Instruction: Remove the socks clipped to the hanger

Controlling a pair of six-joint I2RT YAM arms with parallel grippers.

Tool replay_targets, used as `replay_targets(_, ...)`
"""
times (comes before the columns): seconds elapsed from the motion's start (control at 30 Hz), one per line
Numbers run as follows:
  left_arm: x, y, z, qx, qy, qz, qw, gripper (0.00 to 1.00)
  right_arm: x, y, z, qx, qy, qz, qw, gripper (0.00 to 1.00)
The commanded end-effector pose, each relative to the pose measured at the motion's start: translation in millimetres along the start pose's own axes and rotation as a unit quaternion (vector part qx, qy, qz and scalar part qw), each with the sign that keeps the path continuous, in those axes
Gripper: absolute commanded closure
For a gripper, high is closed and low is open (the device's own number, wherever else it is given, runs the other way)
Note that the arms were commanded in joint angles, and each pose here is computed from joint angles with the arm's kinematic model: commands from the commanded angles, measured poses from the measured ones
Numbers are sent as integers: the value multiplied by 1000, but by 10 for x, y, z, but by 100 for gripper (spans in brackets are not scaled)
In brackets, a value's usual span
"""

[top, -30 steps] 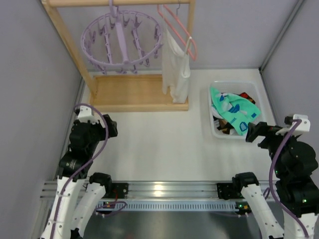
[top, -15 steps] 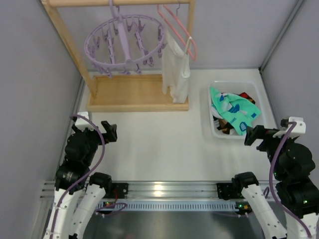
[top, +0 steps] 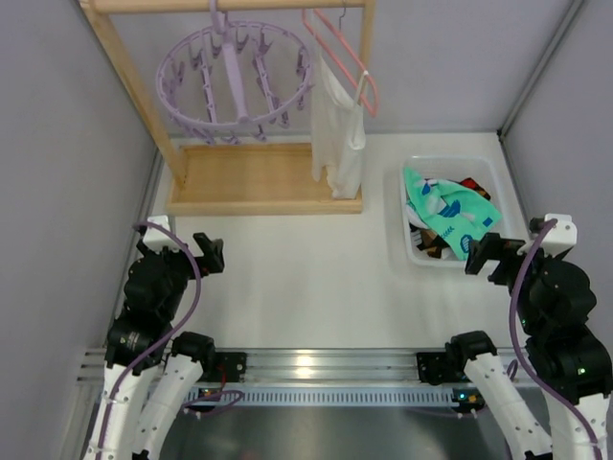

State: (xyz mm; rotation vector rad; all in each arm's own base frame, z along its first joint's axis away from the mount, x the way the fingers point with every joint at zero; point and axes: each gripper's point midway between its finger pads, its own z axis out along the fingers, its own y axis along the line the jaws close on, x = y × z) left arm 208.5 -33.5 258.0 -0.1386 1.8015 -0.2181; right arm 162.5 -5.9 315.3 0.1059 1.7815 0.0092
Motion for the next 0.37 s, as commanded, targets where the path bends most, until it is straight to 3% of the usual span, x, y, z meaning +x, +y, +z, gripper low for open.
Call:
replay_targets(0.0, -163, -7, -16, 0, -38, -8, 999, 2, -62, 68, 58, -14, -3, -2, 1000, 1)
replay_targets(0.33, -181, 0, -37, -1, -44, -8, 999, 2, -50, 56, 123, -3, 1, 4, 1000, 0)
